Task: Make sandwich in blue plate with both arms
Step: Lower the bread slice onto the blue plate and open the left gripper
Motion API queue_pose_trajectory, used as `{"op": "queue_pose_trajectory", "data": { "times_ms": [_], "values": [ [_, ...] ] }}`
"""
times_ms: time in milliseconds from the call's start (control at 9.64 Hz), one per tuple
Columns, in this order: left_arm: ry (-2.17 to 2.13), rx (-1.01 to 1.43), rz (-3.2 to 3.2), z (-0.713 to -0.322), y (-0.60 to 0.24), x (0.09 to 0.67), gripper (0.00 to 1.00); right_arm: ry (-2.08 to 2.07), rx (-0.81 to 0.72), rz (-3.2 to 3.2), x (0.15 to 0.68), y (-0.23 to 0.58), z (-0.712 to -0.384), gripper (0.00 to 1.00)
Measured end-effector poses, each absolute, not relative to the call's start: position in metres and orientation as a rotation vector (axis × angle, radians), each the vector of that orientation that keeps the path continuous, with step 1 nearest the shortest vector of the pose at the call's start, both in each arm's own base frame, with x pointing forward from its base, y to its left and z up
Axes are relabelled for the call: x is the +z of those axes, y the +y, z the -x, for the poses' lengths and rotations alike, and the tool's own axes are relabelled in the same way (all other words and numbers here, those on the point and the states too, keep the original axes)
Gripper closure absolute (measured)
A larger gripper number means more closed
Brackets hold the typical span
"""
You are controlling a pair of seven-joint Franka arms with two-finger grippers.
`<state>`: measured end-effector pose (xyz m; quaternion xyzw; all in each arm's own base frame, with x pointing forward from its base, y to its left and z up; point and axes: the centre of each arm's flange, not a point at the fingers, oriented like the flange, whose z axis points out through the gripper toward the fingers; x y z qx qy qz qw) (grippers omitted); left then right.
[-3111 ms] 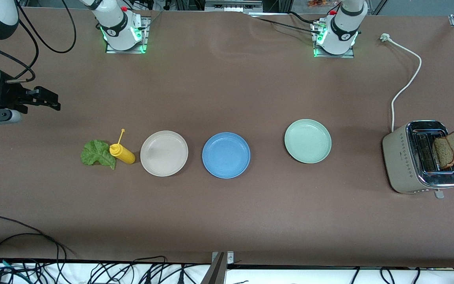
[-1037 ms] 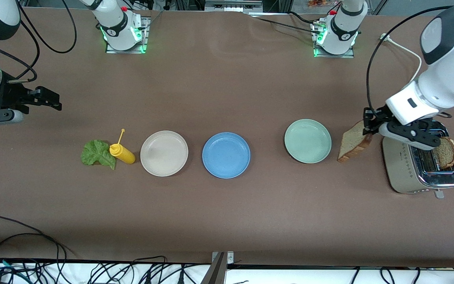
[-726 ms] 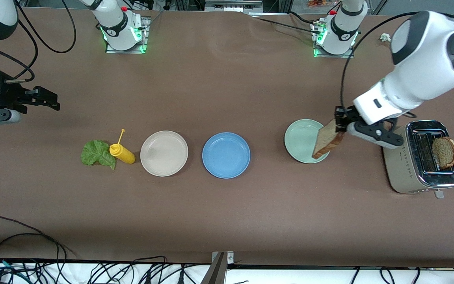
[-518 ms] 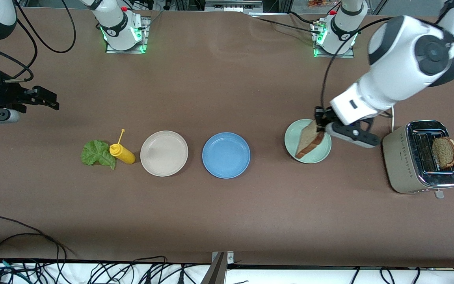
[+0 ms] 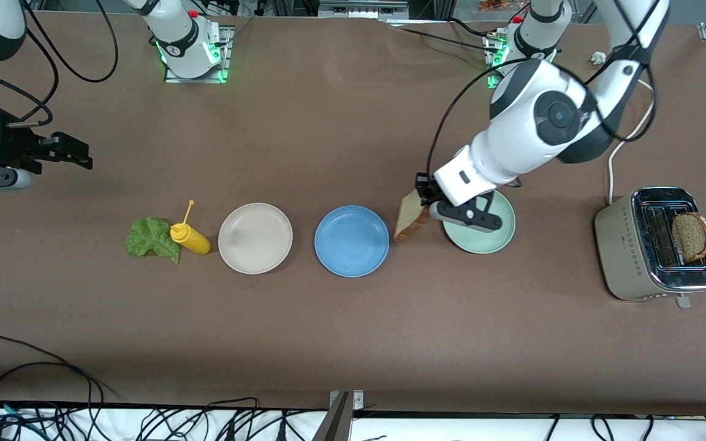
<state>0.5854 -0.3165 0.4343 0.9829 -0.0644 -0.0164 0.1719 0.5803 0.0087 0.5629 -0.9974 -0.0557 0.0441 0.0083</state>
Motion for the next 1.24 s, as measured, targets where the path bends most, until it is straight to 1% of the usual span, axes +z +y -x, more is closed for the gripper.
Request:
{"op": "queue_pose_trajectory", "data": {
  "times_ms": [415,726,1037,1244],
  "values": [
    [-0.053,-0.092,-2.689,-0.588,-0.367,0.369,0.91,-0.182,0.138,3.116,0.563,0.009,-0.58,0.0],
    [-0.003,-0.139,-2.612,-0.581,-0.405,0.313,0.91,-0.189,0.139,3.116,0.563,0.011,-0.58,0.0],
    [0.046,-0.165,-2.575,-0.594,-0.409,0.291,0.91,-0.201,0.139,3.114,0.563,0.015,-0.58,0.0],
    [0.077,-0.137,-2.557,-0.603,-0.407,0.281,0.91,-0.206,0.14,3.114,0.563,0.017,-0.58,0.0]
  ]
}}
